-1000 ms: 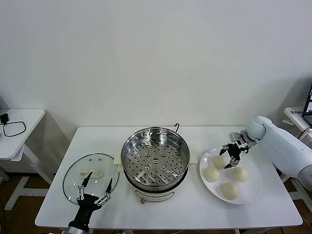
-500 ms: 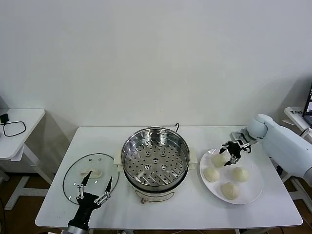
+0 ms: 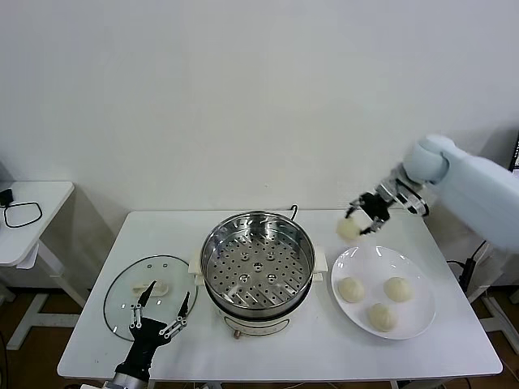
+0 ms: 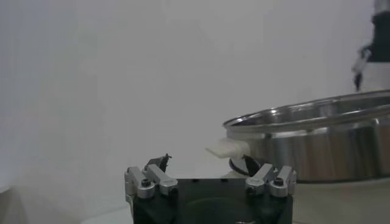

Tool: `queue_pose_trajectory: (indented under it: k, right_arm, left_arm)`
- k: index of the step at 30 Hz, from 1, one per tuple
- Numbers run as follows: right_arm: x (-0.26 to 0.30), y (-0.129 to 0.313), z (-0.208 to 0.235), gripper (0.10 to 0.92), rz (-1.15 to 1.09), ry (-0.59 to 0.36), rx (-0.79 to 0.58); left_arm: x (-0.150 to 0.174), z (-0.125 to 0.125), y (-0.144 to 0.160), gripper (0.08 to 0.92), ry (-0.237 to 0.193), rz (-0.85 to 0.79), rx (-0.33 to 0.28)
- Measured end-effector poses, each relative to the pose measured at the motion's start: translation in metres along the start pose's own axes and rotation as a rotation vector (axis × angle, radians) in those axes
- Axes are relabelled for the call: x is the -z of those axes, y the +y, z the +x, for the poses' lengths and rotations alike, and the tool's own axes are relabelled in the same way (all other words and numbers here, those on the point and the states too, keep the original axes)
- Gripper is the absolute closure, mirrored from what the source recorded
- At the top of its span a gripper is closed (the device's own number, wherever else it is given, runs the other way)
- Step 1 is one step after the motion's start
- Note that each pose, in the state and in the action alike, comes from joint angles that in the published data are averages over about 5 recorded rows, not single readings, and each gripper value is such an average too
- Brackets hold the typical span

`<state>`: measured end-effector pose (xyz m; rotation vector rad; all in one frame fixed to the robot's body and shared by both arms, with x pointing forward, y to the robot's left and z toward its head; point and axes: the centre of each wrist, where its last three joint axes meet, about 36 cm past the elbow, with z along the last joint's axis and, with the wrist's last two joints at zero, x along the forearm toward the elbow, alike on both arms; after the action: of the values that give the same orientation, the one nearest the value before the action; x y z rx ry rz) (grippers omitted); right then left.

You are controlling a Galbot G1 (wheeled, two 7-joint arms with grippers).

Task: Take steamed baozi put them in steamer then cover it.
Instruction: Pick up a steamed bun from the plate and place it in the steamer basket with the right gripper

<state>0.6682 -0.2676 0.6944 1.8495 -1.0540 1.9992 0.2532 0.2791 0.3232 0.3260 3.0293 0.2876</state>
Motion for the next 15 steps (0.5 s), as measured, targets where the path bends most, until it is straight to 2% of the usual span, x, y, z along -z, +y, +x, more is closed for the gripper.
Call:
queue_pose_trajectory:
  k: [7, 15]
  right_arm:
    - [0.059, -0.058, -0.002, 0.423, 0.203, -0.008, 0.048]
    - [0.100, -0.095, -0.046, 0.435, 0.342, -0.009, 0.114]
  left_arm:
    - [0.002, 0.001, -0.002, 0.177, -0.004, 0.005, 0.002]
    - [0.004, 0.000, -0.001, 0.177, -0.013, 0.005, 0.006]
